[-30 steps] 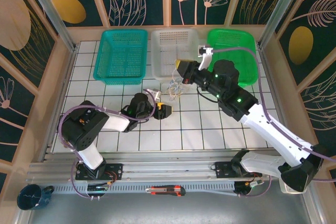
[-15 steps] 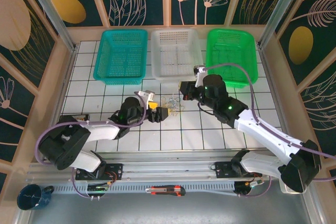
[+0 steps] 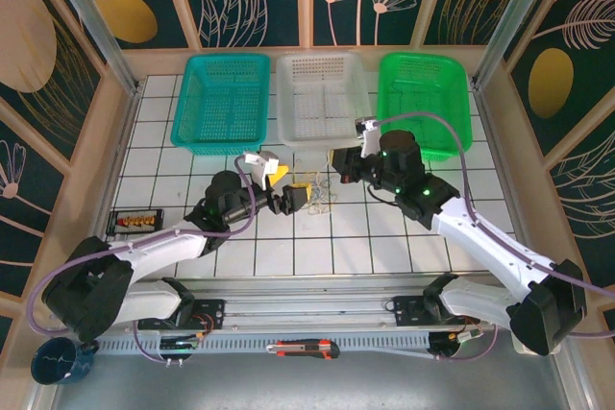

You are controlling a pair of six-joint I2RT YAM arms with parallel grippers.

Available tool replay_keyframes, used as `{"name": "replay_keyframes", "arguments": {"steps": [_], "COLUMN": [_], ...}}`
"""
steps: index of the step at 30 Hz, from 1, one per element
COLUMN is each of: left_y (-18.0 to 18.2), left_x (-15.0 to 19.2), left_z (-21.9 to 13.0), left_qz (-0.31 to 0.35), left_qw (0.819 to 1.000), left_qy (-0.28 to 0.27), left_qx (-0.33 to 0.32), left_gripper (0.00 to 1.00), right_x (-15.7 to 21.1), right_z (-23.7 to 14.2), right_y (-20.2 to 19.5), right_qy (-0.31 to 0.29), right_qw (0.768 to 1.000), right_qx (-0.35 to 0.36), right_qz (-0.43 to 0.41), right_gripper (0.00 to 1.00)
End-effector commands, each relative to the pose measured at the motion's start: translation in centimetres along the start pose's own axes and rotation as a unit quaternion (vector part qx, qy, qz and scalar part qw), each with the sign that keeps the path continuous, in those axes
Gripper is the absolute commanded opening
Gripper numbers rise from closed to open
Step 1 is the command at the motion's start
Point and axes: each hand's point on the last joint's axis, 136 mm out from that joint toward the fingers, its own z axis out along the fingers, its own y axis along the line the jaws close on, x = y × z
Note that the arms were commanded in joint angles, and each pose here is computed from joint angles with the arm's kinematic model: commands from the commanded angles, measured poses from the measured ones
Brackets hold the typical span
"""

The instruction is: Untangle the cables

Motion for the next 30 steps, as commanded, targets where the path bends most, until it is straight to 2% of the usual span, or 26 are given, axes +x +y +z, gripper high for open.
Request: {"name": "replay_keyframes", "arguments": {"steps": [1,3,6,12,15,18,26,29,30], "left_y": [-2.0,-1.4,-0.7,2.2,3.8,3.8,3.1,3.0,3.1], "left_x": [-3.6,-4.0,-3.3,1.9,4.5,5.3,4.4,4.7,4.8], "left_z": [-0.5,-0.8,-0.9,-1.2,-1.1,-0.8,0.2,0.5,0.6], "left_qz": [0.088,0.101,0.098,0.023,-0.018,-0.046,-0.047,-0.048,-0.050], "left_qw": [0.994,0.993,0.994,0.998,0.995,0.995,0.996,0.996,0.995], "left_qy": [-0.052,-0.060,-0.040,0.009,0.038,0.043,0.045,0.057,0.060], "left_qx": [0.024,0.001,-0.016,-0.060,-0.087,-0.082,-0.061,-0.056,-0.057], "left_gripper": [0.97,0.99,0.99,0.98,0.99,0.96,0.91,0.88,0.87], "right_x": [-1.5,-1.6,-1.8,-2.1,-1.2,1.3,12.2,14.1,14.2], "right_z": [-1.1,-1.1,-1.2,-1.0,-0.6,0.3,2.7,2.8,2.8], "right_y": [1.8,1.7,1.6,-0.1,-1.4,-3.6,-11.3,-12.9,-13.0], "right_qy": [-0.008,-0.009,-0.014,-0.025,-0.020,-0.002,0.076,0.091,0.092], "right_qw": [0.999,0.999,0.999,1.000,1.000,0.999,0.985,0.979,0.979], "right_qx": [-0.032,-0.030,-0.026,0.005,0.020,0.047,0.129,0.152,0.153], "right_qz": [-0.021,-0.021,-0.020,-0.007,0.007,0.023,0.090,0.100,0.101], "right_gripper": [0.00,0.00,0.00,0.00,0.00,0.00,0.00,0.00,0.05]}}
